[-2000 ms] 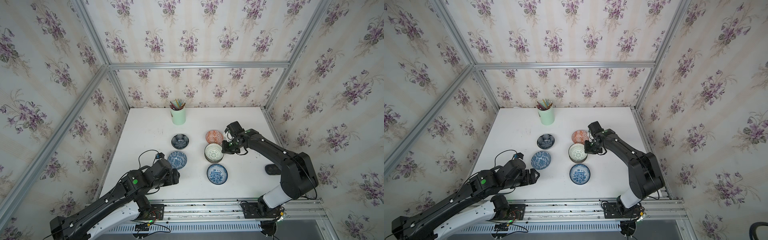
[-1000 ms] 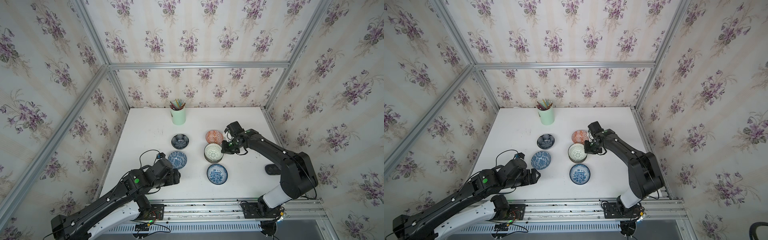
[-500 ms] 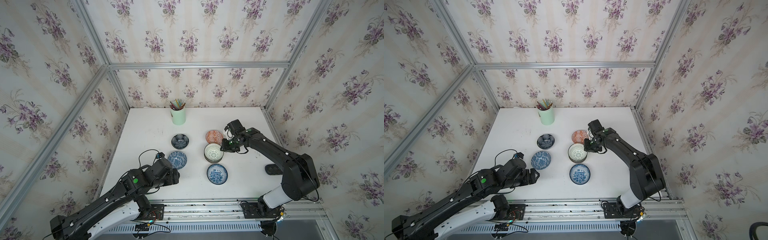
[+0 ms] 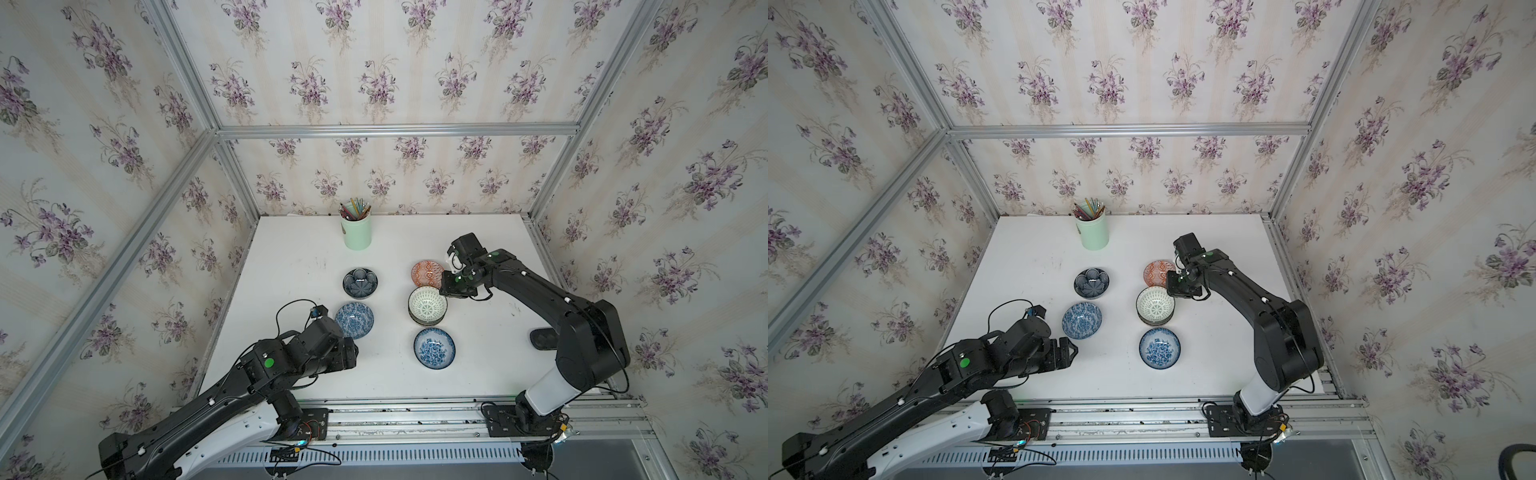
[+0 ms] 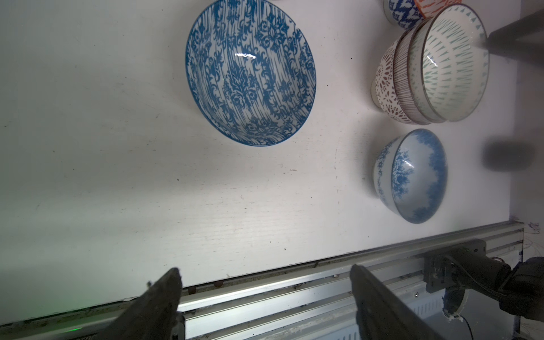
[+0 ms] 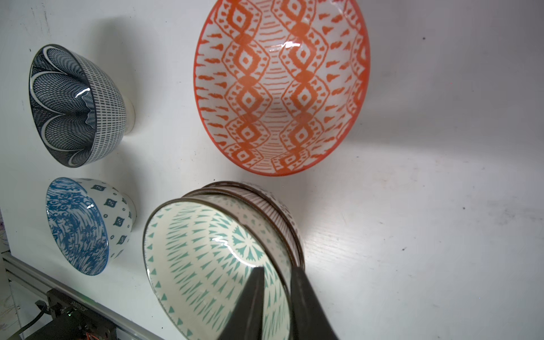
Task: Stack the bowls
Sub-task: Place the bowl on the bowl.
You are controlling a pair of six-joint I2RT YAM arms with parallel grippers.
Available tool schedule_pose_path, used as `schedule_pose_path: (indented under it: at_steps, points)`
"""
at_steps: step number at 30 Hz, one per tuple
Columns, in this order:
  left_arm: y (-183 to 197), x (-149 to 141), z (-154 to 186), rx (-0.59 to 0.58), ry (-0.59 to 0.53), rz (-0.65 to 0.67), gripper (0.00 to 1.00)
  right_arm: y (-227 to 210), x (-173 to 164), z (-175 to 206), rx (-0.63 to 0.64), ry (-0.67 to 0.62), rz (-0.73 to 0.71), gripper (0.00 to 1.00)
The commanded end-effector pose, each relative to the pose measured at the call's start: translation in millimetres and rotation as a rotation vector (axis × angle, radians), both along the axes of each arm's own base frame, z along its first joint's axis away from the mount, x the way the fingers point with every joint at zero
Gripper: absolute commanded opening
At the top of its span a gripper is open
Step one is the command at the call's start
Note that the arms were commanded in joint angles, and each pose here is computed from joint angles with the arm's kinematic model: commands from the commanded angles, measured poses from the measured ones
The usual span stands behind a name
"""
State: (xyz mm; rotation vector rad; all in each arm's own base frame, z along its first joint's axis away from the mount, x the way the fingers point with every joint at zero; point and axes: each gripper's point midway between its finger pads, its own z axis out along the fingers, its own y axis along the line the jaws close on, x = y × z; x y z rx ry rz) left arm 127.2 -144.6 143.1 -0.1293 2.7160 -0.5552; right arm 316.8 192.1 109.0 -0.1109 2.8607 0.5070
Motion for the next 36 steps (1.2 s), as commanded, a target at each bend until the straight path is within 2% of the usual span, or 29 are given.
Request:
schedule_pose_path:
  at_steps: [1, 22, 29, 36]
  points:
    - [3.7, -0.2, -1.4, 0.015, -0.003, 0.004, 0.91, -3.5, 1.4, 0.6, -0.018, -0.005, -0.007, 0.22]
    - [5.2, -1.7, -2.4, 0.011, 0.000, 0.008, 0.91, -7.5, -2.6, -8.5, -0.009, 0.017, -0.013, 0.20]
    - [6.7, -0.9, -1.0, 0.013, -0.008, 0.015, 0.91, -6.5, -2.8, 1.2, 0.006, -0.005, -0.011, 0.21]
    - [8.9, 17.8, 20.3, 0.041, -0.078, 0.040, 0.91, -6.8, -4.5, 17.6, 0.028, -0.043, -0.013, 0.26]
